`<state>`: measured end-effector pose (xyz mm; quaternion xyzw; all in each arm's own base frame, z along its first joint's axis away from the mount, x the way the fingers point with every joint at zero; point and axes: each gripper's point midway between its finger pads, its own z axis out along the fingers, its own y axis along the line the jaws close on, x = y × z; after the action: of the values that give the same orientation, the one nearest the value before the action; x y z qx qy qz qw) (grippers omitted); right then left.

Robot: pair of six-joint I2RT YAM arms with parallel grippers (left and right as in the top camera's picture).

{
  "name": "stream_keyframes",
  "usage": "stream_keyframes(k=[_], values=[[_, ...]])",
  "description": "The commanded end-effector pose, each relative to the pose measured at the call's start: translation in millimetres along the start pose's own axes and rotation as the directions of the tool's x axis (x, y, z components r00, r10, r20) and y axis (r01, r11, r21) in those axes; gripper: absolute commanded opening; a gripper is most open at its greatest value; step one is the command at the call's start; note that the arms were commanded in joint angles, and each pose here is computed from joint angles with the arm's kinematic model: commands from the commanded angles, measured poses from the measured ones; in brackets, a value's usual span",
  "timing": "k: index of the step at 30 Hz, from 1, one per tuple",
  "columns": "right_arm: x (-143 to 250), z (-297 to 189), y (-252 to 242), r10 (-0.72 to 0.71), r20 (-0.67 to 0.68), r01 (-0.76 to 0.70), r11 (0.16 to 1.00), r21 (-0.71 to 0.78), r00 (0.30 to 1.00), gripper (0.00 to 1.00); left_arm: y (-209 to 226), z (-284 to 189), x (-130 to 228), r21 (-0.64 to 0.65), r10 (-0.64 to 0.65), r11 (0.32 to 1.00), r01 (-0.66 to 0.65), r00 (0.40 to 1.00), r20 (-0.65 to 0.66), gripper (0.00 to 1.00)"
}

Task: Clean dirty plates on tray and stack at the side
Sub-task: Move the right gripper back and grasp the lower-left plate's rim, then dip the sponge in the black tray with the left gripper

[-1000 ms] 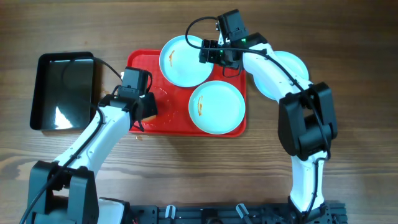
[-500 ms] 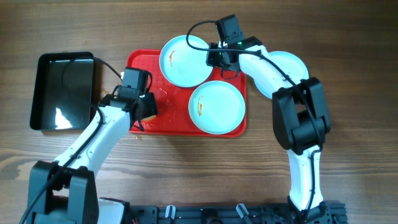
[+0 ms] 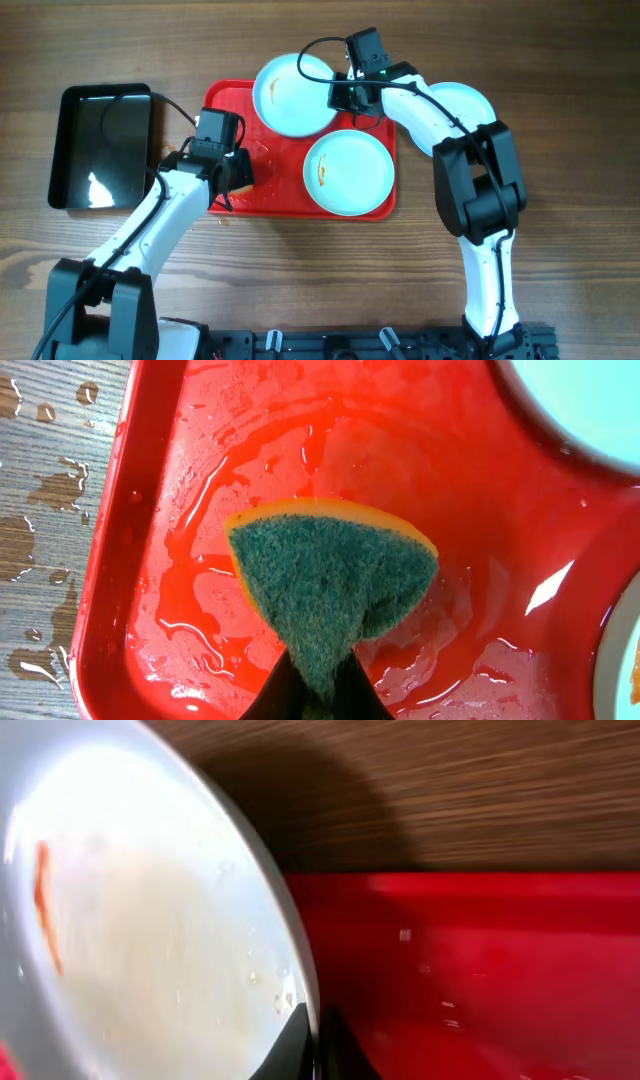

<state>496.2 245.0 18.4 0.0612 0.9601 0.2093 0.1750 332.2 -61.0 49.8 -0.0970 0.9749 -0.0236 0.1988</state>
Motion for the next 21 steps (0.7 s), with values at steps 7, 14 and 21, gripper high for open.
stream_keyframes(k=[7, 14, 21], values=[[50.6, 13.7, 59.9, -0.056, -0.132, 0.035, 0.987, -0.157, 0.990, 0.04, -1.7, 1.8, 1.4, 0.006, -0.006, 1.000, 0.006, 1.000, -0.006, 0.04], [85.9, 19.5, 88.7, -0.133, -0.158, 0.110, 0.983, -0.149, 0.978, 0.04, 13.8, -32.2, -15.5, -0.039, -0.025, 0.999, 0.029, 0.995, 0.100, 0.04], [98.3, 21.0, 80.1, -0.133, -0.182, 0.121, 0.990, -0.078, 0.974, 0.04, 20.8, -76.2, -36.4, 0.004, -0.056, 0.998, 0.057, 0.970, 0.236, 0.04]])
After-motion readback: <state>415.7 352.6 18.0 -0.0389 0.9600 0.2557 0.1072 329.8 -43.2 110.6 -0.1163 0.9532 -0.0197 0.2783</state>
